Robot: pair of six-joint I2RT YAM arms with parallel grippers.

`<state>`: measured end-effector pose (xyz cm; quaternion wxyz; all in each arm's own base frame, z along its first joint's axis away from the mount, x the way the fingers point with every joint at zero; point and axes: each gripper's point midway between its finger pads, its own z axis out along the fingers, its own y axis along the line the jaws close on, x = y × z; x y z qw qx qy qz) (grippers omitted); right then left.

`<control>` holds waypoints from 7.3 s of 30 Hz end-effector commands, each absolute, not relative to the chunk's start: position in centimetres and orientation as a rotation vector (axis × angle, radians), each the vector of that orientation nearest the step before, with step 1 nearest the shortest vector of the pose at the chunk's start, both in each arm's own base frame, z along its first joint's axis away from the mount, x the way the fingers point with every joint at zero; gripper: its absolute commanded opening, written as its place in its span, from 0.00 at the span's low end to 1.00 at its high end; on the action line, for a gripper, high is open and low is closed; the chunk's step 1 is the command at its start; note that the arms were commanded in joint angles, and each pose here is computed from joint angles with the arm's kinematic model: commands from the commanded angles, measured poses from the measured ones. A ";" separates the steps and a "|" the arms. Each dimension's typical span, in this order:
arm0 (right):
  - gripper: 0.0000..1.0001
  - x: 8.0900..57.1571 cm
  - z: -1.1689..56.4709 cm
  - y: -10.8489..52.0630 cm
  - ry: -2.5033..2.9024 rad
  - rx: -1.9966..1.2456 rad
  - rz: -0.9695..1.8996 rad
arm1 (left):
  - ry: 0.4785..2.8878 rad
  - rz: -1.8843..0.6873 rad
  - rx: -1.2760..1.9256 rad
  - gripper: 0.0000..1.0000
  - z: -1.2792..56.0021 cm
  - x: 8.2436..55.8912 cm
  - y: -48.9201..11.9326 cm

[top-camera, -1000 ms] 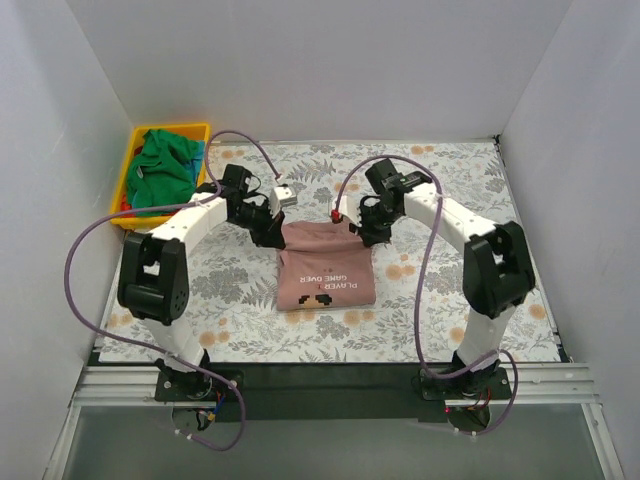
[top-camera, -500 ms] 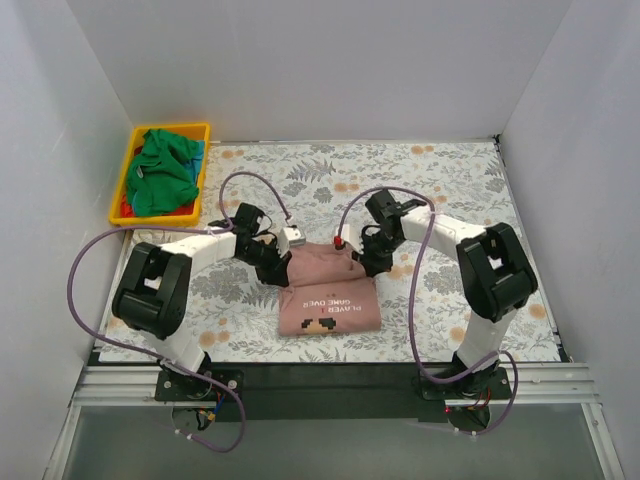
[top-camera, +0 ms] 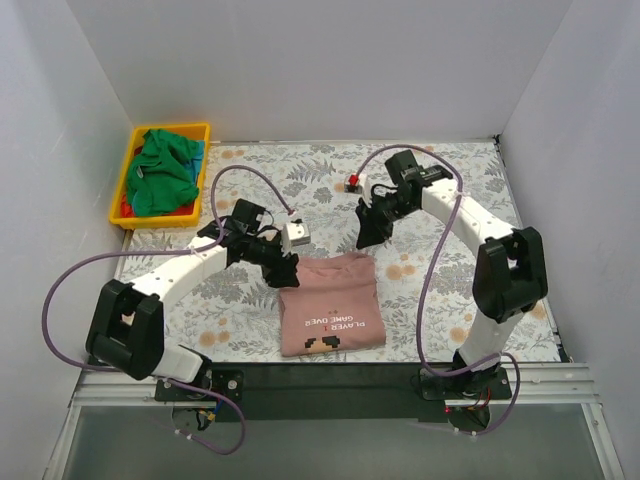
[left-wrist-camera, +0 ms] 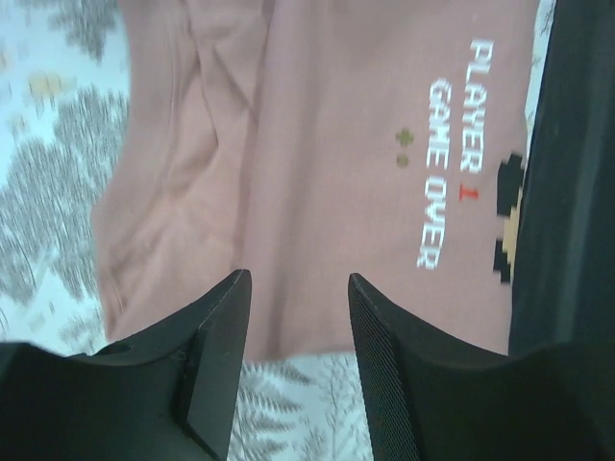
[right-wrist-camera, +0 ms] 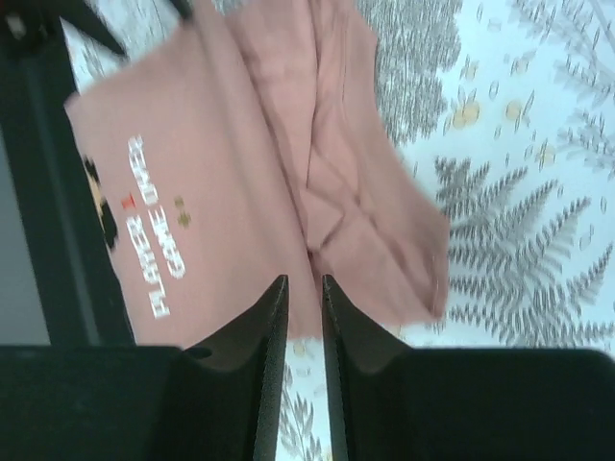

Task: Fold and stack the t-shirts
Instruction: Fold the tshirt

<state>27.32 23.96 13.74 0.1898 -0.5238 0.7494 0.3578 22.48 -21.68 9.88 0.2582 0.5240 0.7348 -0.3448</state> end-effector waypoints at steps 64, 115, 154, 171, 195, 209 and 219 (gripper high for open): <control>0.09 26.9 0.3 30.7 2.424 -1.238 1.642 | 1.487 -0.471 1.596 0.00 10.0 33.4 -30.0; 0.46 28.8 6.7 22.4 2.682 -0.806 1.322 | 2.513 -0.904 0.404 0.44 7.1 30.4 -19.3; 0.46 27.6 5.7 23.2 2.739 -0.844 1.282 | 2.578 -0.973 0.378 0.43 5.0 29.4 -19.7; 0.01 32.5 8.2 20.8 2.648 -0.838 1.012 | 2.521 -0.892 0.323 0.00 6.4 30.8 -17.8; 0.45 35.3 13.3 20.0 2.442 -0.921 0.846 | 2.323 -0.839 0.375 0.26 11.7 33.8 -16.5; 0.28 34.3 6.9 26.0 2.496 -0.829 1.394 | 2.445 -1.216 0.193 0.29 6.5 34.2 -20.4; 0.59 42.7 10.9 24.0 2.373 -0.771 1.116 | 2.408 -1.158 0.203 0.30 7.5 41.1 -18.8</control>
